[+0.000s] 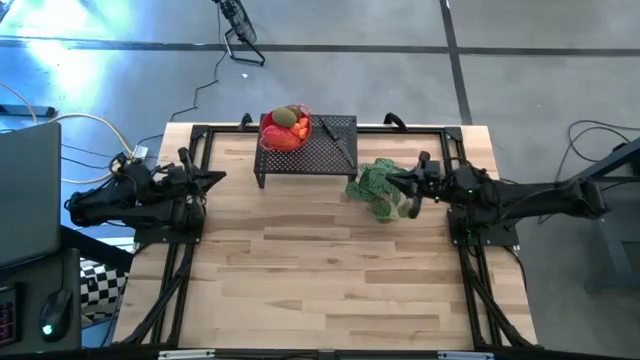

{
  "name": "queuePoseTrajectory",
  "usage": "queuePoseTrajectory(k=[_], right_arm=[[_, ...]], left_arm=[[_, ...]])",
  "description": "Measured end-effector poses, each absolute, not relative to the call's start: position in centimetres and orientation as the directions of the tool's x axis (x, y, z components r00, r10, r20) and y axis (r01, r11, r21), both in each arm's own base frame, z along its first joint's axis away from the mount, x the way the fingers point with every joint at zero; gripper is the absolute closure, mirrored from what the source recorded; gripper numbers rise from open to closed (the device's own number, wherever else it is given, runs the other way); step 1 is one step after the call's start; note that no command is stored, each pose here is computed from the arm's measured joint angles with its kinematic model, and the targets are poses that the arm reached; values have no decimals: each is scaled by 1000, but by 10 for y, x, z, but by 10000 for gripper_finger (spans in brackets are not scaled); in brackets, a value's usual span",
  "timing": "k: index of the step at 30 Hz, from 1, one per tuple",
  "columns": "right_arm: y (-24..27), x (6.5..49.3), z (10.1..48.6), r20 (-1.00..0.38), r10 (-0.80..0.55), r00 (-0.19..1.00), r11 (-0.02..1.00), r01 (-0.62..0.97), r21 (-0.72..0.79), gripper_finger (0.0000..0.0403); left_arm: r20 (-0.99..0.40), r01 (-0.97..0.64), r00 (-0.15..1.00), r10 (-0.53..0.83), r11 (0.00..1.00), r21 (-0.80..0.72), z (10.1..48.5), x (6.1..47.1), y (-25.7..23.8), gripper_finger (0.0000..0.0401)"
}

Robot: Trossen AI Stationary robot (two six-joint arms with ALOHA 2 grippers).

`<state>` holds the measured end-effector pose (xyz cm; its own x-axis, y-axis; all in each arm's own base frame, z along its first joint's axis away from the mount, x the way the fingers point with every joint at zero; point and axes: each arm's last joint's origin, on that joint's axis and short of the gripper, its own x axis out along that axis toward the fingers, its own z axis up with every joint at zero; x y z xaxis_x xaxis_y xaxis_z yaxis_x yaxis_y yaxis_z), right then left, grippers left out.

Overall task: Pick & Place Fruit
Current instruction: Return to Home Position

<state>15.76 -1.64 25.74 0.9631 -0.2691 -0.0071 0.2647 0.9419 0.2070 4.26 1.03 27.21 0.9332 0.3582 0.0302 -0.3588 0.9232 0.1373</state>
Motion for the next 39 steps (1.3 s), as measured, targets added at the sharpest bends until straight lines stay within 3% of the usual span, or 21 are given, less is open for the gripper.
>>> queuePoseTrajectory(k=[22,28,39], right_arm=[[-12,92,269,64,-268,961,948,252,195,401],[-8,82,269,92,-142,986,971,121,206,401],[-9,60,262,79,-221,972,945,193,264,401]], left_arm=[[-18,-353,934,358,927,129,258,50,10,401],[-16,-353,934,357,929,113,241,62,10,401],[-21,-352,934,357,929,115,231,68,10,401]])
